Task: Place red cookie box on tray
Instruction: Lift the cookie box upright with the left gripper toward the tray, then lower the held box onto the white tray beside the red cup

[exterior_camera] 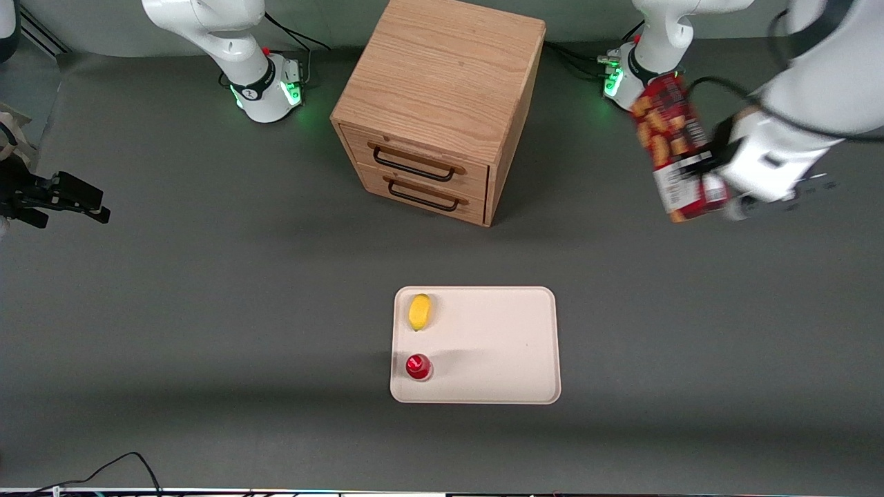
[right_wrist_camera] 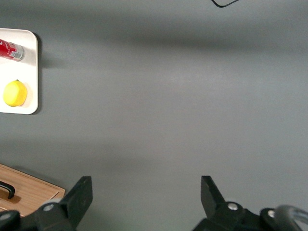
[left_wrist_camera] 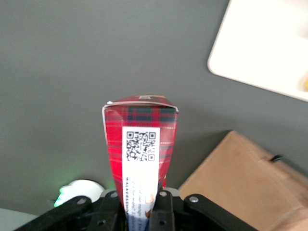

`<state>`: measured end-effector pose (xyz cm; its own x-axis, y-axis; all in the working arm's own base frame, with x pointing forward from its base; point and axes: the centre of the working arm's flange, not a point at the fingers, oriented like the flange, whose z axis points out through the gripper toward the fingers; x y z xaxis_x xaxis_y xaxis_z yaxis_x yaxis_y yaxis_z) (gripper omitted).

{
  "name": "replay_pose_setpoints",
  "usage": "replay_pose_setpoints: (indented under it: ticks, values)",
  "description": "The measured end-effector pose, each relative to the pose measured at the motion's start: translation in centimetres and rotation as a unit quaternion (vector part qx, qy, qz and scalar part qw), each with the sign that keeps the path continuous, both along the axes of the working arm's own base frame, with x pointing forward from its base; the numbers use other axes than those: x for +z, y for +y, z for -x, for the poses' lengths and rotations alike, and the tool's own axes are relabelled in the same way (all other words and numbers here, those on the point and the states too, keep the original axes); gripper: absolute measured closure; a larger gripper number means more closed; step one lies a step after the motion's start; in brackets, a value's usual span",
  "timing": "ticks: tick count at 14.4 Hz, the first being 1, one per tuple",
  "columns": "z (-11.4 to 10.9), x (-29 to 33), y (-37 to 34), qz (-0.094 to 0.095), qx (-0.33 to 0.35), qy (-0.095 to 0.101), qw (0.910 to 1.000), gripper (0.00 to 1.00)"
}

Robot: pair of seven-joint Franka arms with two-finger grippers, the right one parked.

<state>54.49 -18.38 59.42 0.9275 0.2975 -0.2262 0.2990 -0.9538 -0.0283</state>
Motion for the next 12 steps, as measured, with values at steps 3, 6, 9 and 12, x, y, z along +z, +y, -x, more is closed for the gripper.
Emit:
replay_pose_setpoints:
  ticks: [3, 6, 9, 12]
  values:
    - [-2.2, -1.8, -8.2, 0.023, 0.057, -0.019, 0.9979, 0.81]
    - [-4.1, -3.5, -14.1, 0.054, 0.097, -0.03, 0.9933, 0.81]
    - [-5.8, -5.6, -17.2, 0.066, 0.113, -0.043, 0.9905, 0.81]
    - [-8.3, -9.6, -17.3, 0.047, 0.117, -0.064, 0.99, 0.81]
